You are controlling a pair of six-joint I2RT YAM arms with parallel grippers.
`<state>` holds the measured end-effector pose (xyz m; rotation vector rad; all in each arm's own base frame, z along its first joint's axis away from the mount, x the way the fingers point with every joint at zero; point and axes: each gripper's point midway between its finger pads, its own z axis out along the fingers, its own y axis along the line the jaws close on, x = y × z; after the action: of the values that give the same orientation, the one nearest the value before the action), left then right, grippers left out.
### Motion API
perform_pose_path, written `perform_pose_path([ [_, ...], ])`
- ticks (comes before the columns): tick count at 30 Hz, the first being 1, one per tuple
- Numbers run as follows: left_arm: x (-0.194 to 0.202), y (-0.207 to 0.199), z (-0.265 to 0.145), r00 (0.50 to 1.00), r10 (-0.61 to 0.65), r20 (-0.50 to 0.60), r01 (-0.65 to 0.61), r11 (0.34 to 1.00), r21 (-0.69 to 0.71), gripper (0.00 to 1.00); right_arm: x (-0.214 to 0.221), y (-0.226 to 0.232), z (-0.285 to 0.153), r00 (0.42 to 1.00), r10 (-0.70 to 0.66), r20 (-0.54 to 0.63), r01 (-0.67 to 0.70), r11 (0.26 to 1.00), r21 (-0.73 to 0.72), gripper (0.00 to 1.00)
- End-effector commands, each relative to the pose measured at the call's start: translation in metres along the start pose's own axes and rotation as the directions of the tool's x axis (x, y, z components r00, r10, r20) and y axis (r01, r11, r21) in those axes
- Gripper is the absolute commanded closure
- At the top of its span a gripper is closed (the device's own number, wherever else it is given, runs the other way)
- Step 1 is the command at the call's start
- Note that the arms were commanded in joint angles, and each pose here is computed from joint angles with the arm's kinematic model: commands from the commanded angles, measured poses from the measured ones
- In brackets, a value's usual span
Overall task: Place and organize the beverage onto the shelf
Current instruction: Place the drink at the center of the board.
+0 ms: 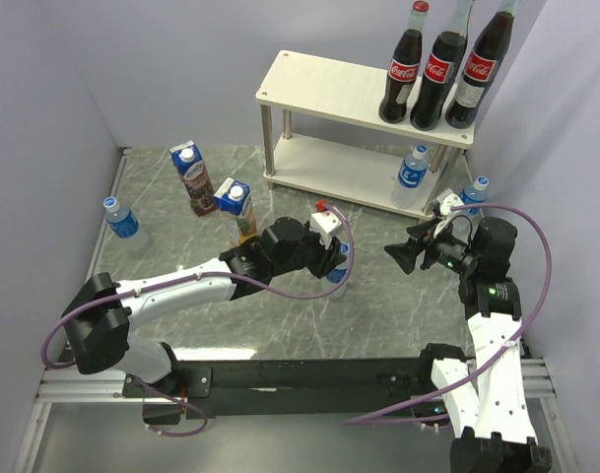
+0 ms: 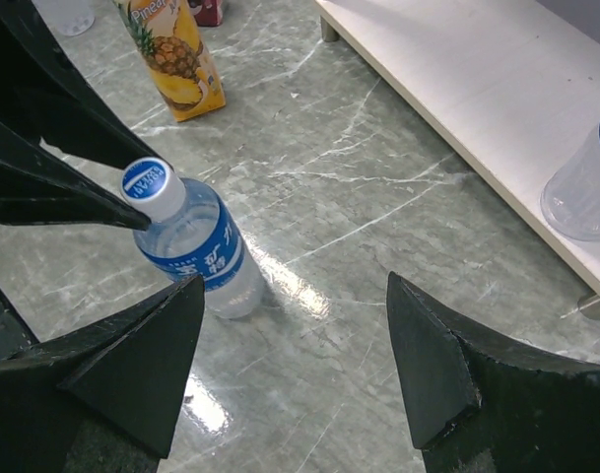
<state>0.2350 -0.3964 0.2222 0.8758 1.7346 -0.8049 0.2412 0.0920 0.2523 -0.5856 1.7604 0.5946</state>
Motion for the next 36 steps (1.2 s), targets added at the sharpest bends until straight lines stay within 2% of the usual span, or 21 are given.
perform_pose_path([
  [1, -0.052, -0.013, -0.001, 0.980, 0.004, 0.201, -0.015, 0.998, 0.053, 1.00, -0.012, 0.001, -0.001, 0.999, -0.028, 0.032, 0.028, 1.000, -0.012, 0.19],
  [6, -0.037, -0.012, 0.000, 0.982, -0.004, 0.188, -0.007, 0.998, 0.058, 0.99, -0.012, 0.002, -0.001, 0.999, -0.028, 0.032, 0.028, 0.999, -0.014, 0.19],
  [9, -0.028, -0.012, 0.000, 0.985, -0.012, 0.175, 0.001, 0.998, 0.061, 0.90, -0.011, 0.002, -0.001, 0.999, -0.028, 0.032, 0.029, 0.999, -0.017, 0.19],
  [10, -0.026, -0.013, 0.000, 0.985, -0.015, 0.170, 0.004, 0.998, 0.064, 0.78, -0.011, 0.002, -0.001, 0.999, -0.027, 0.031, 0.027, 0.999, -0.018, 0.19],
  [12, -0.023, -0.013, -0.001, 0.986, -0.024, 0.164, 0.014, 0.998, 0.060, 0.64, -0.011, 0.001, -0.001, 0.999, -0.024, 0.029, 0.025, 1.000, -0.017, 0.19],
  [13, -0.020, -0.011, -0.001, 0.987, -0.026, 0.156, 0.018, 0.998, 0.053, 0.53, -0.011, 0.001, -0.001, 0.999, -0.025, 0.030, 0.026, 1.000, -0.016, 0.19],
  [15, -0.018, -0.010, -0.003, 0.987, -0.032, 0.155, 0.025, 0.999, 0.047, 0.43, -0.011, 0.002, -0.001, 0.999, -0.027, 0.031, 0.028, 0.999, -0.021, 0.19],
  [17, -0.017, -0.008, -0.005, 0.988, -0.034, 0.153, 0.029, 0.999, 0.037, 0.25, -0.011, 0.002, -0.001, 0.999, -0.024, 0.030, 0.025, 1.000, -0.020, 0.19],
  [20, -0.020, -0.008, -0.010, 0.985, -0.038, 0.169, 0.033, 0.999, 0.034, 0.13, -0.011, 0.002, -0.001, 0.999, -0.027, 0.030, 0.028, 0.999, -0.021, 0.19],
  [25, -0.019, -0.007, -0.023, 0.977, -0.053, 0.206, 0.048, 0.998, 0.029, 0.07, -0.011, 0.002, -0.001, 0.999, -0.029, 0.032, 0.030, 0.999, -0.019, 0.19],
  [27, -0.004, -0.006, -0.027, 0.978, -0.068, 0.197, 0.063, 0.997, 0.032, 0.06, -0.012, 0.002, -0.002, 0.999, -0.030, 0.033, 0.031, 0.999, -0.021, 0.19],
  [28, -0.006, -0.008, -0.029, 0.970, -0.081, 0.228, 0.074, 0.996, 0.041, 0.05, -0.011, 0.002, -0.002, 0.999, -0.027, 0.033, 0.028, 0.999, -0.021, 0.19],
  [30, 0.016, -0.004, -0.029, 0.970, -0.101, 0.219, 0.097, 0.995, 0.029, 0.01, -0.011, 0.002, -0.002, 0.999, -0.030, 0.035, 0.031, 0.999, -0.024, 0.19],
  [35, 0.043, -0.019, -0.025, 0.962, -0.092, 0.259, 0.077, 0.995, 0.070, 0.00, -0.012, 0.003, -0.002, 0.999, -0.031, 0.036, 0.032, 0.999, -0.026, 0.19],
  [36, 0.046, -0.013, -0.022, 0.961, -0.088, 0.264, 0.082, 0.996, 0.032, 0.01, -0.011, 0.004, -0.002, 0.999, -0.032, 0.035, 0.033, 0.999, -0.028, 0.19],
])
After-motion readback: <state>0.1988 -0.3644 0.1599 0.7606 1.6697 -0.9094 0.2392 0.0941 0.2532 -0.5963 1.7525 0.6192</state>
